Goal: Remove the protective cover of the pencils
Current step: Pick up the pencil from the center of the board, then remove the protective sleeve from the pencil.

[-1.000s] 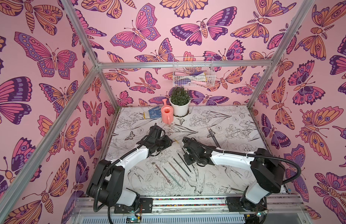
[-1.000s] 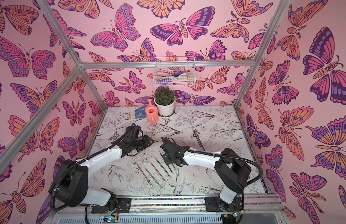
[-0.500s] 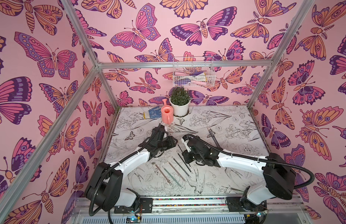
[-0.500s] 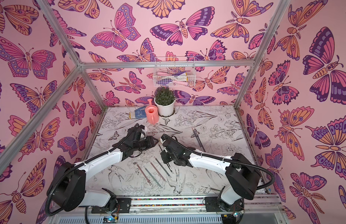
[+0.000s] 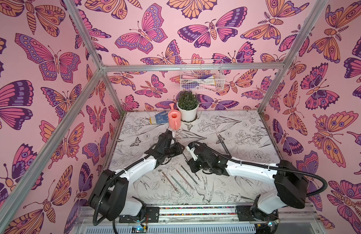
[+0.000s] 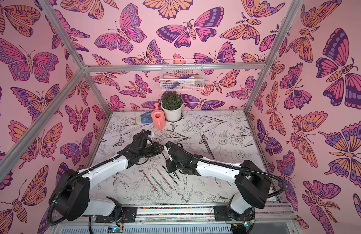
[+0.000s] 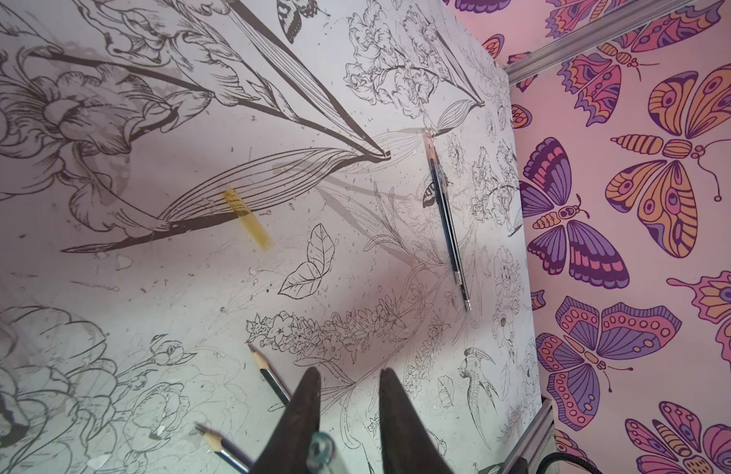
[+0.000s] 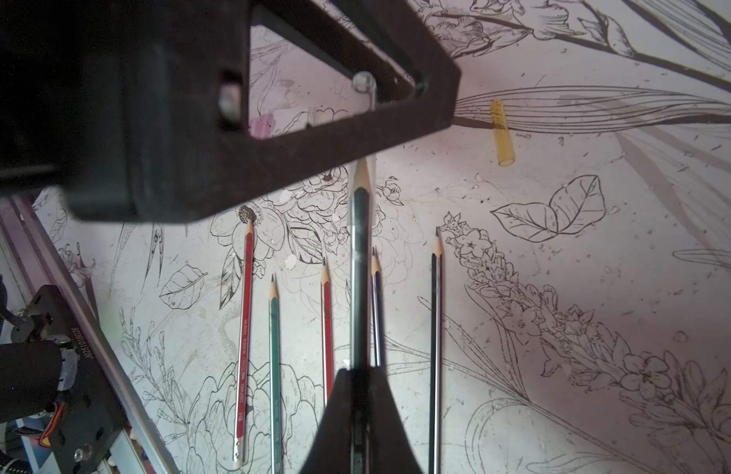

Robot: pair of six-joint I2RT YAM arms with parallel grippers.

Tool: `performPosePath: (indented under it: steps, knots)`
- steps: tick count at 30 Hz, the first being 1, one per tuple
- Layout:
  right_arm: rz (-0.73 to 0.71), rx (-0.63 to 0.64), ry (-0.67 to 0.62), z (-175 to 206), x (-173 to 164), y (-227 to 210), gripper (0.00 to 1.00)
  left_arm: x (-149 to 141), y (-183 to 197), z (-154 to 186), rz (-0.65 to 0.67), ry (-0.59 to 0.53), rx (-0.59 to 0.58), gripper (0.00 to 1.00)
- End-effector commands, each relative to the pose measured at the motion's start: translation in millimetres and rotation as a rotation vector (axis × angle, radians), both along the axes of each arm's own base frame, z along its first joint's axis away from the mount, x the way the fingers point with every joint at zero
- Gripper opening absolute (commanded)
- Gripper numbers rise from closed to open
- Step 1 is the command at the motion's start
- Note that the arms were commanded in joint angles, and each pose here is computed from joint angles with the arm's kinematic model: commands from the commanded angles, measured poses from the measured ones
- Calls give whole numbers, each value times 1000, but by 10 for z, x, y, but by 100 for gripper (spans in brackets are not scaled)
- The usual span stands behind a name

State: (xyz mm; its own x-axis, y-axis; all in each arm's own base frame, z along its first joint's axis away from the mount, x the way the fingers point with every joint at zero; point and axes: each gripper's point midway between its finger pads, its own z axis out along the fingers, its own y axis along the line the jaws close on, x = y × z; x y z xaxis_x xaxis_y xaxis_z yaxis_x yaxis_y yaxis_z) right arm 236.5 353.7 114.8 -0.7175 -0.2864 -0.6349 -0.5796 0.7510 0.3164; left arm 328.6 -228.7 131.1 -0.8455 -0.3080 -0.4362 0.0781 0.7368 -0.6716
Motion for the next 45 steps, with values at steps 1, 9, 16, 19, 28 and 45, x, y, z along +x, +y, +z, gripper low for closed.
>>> performPosePath:
  steps: [1, 9, 16, 19, 28, 45]
  knots:
    - [1, 43, -6, 123, 30, 117, 5, -18, 12, -36, 7, -1, 2, 24]
    - [-20, 47, -22, 158, 73, 112, 5, -21, 24, -67, 21, 14, -1, 24]
    - [-43, 62, -29, 179, 113, 127, 4, -27, 34, -63, 26, 14, -1, 18]
    - [-41, 72, -27, 189, 109, 141, 4, -32, 42, -76, 31, 19, 0, 12]
    - [-38, 49, -7, 54, 101, 148, 4, -42, 90, -73, 65, 24, -5, 12]
    - [39, 32, -6, 29, -103, 250, 4, -36, 275, -118, 148, 39, -11, 12]
